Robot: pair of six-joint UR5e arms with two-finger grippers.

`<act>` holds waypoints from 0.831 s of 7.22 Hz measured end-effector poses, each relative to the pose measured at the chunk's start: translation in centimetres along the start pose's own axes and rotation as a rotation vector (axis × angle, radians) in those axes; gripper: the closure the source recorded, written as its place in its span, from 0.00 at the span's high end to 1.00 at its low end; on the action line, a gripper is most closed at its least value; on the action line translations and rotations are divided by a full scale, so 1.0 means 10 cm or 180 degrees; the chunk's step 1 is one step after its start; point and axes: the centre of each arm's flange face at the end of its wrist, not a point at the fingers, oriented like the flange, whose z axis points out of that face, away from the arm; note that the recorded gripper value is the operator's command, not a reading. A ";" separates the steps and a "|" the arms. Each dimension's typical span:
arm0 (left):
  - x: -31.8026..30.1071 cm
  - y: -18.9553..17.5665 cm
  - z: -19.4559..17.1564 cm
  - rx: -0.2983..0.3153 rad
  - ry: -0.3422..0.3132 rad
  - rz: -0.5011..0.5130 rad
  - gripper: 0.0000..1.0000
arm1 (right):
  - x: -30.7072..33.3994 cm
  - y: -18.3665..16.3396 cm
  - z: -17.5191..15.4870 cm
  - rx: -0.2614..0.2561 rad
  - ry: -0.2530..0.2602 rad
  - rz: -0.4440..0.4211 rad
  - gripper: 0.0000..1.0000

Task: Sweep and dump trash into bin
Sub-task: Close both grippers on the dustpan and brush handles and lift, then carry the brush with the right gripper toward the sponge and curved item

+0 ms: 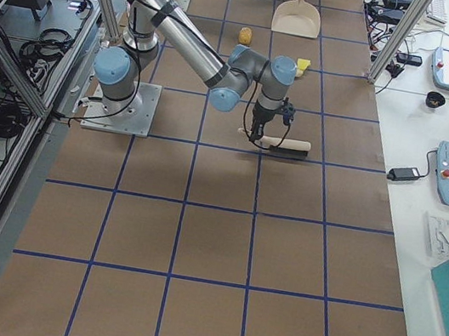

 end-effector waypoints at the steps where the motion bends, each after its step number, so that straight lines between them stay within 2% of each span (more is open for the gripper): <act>1: 0.00 0.01 -0.05 0.0012 0.0024 0.0001 0.00 | 0.00 0.00 -0.01 0.0003 0.0002 -0.0001 0.04; 2: 0.00 0.02 -0.11 0.0038 0.0050 -0.0024 0.00 | 0.00 0.00 -0.02 0.0008 0.0005 0.0000 0.00; 6: 0.01 0.10 -0.34 0.0163 0.0142 -0.0136 0.00 | -0.02 -0.02 -0.16 0.0092 0.0020 0.0076 0.00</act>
